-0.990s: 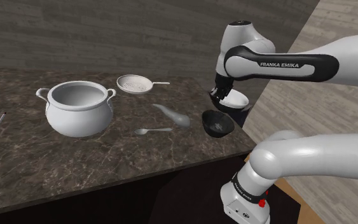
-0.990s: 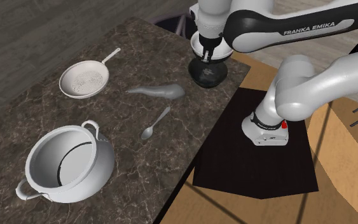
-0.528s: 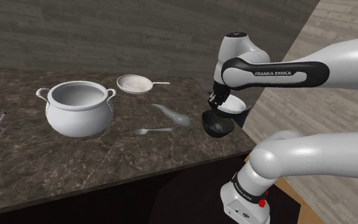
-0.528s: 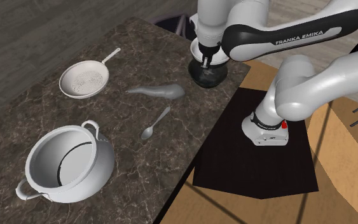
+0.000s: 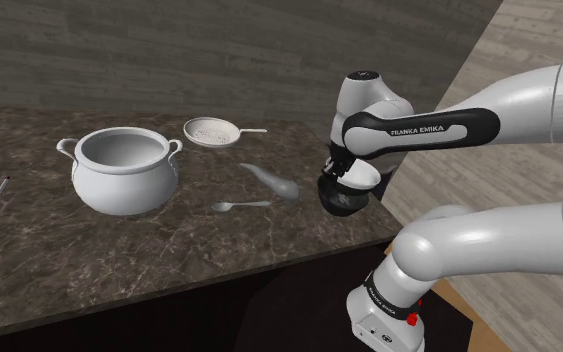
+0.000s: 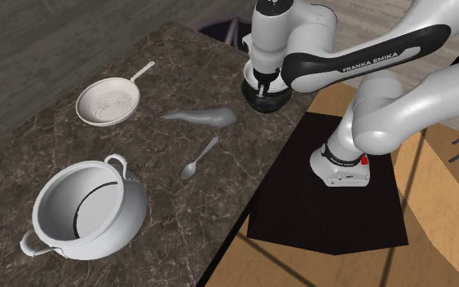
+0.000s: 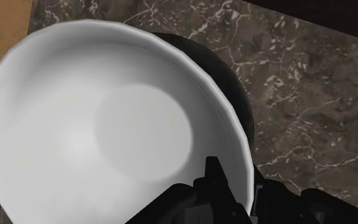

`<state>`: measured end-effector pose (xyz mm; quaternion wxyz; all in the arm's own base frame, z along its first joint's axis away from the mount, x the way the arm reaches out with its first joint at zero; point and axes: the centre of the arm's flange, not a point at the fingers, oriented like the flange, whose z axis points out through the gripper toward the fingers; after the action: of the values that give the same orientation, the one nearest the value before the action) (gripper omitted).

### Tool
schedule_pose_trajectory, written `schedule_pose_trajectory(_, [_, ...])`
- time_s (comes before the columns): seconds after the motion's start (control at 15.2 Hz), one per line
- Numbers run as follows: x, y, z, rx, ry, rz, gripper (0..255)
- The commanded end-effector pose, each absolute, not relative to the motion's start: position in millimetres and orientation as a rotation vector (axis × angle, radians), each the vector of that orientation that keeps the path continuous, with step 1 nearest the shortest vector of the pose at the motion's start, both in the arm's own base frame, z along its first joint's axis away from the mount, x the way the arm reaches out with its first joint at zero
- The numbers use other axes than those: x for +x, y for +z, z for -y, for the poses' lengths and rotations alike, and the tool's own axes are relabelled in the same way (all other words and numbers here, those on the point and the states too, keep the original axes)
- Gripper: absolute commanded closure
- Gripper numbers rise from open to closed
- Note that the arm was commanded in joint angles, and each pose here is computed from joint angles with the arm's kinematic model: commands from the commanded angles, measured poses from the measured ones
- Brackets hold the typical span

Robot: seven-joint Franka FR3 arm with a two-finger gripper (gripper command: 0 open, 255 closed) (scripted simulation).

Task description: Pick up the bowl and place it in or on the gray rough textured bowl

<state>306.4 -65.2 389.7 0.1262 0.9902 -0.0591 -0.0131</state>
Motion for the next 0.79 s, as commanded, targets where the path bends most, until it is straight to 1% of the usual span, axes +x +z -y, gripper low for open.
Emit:
schedule_pose_trajectory(0.0, [306.8,383.8,65.0,2.883,-0.036,0.172,255])
schedule_pose_trajectory(0.46, [306.8,383.8,65.0,2.883,-0.036,0.172,255])
schedule_pose_trajectory(0.53, [306.8,383.8,65.0,2.883,-0.036,0.172,0])
schedule_pose_trajectory(0.73, [306.8,383.8,65.0,2.883,-0.036,0.172,0])
